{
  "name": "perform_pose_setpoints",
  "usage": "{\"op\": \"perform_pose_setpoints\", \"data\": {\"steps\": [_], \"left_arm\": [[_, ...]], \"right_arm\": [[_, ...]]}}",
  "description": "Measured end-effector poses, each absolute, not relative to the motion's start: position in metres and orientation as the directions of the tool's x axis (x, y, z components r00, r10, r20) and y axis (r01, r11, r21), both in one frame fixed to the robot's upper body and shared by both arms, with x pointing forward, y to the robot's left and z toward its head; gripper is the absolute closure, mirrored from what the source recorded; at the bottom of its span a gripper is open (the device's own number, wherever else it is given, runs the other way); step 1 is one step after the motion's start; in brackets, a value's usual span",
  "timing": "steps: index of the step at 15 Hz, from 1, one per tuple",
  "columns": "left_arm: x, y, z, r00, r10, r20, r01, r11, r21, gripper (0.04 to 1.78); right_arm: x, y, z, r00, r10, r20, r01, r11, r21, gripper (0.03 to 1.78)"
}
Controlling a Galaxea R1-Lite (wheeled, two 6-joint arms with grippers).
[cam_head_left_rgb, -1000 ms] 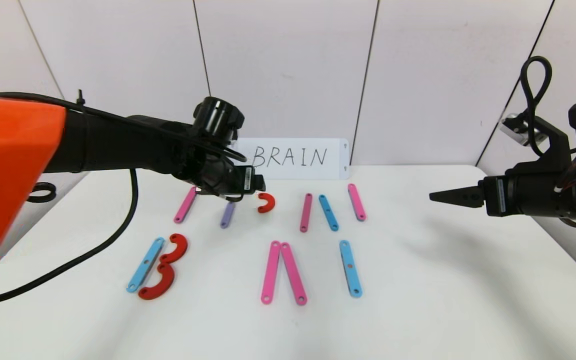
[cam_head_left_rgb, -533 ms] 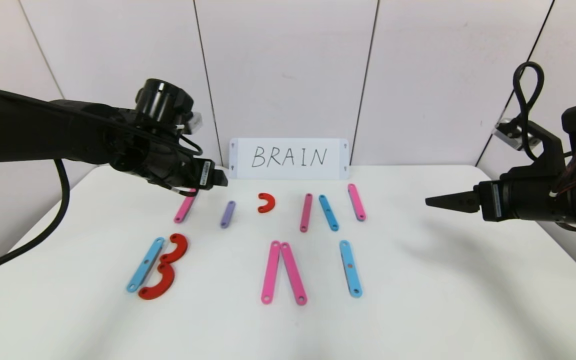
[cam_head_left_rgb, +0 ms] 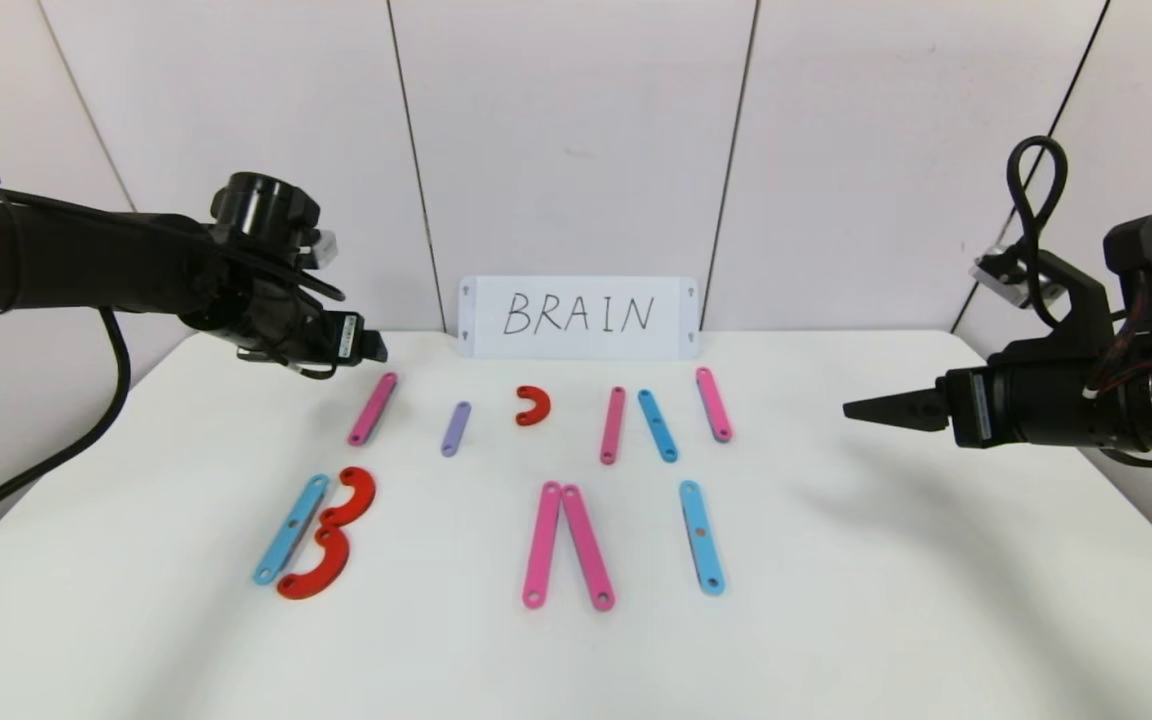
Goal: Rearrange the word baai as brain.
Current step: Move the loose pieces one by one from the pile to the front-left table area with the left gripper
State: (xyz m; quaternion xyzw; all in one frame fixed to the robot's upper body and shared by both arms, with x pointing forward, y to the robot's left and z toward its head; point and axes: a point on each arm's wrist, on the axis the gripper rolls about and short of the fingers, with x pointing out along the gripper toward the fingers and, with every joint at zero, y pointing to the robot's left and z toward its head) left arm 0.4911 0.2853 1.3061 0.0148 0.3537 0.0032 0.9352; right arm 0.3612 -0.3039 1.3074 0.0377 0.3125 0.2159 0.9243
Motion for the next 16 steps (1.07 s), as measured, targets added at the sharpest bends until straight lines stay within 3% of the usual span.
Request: {"op": "perform_pose_setpoints", "data": {"steps": [6, 16], "left_arm": [[0.521, 0.295, 1.263, 0.692, 0.015, -0.721, -0.005, 1.000, 0.015, 0.08], [0.538, 0.296, 1.233, 0.653, -0.039, -0.756, 0.019, 0.999, -0.034, 0.09]], "right_arm": [[0.362, -0.304, 1.305, 0.707, 0.420, -0.569, -0.373, 0.905, 0.206, 0.07], [0.362, -0.302, 1.304, 0.702, 0.424, -0.572, -0.377, 0.903, 0.206, 0.07]]}}
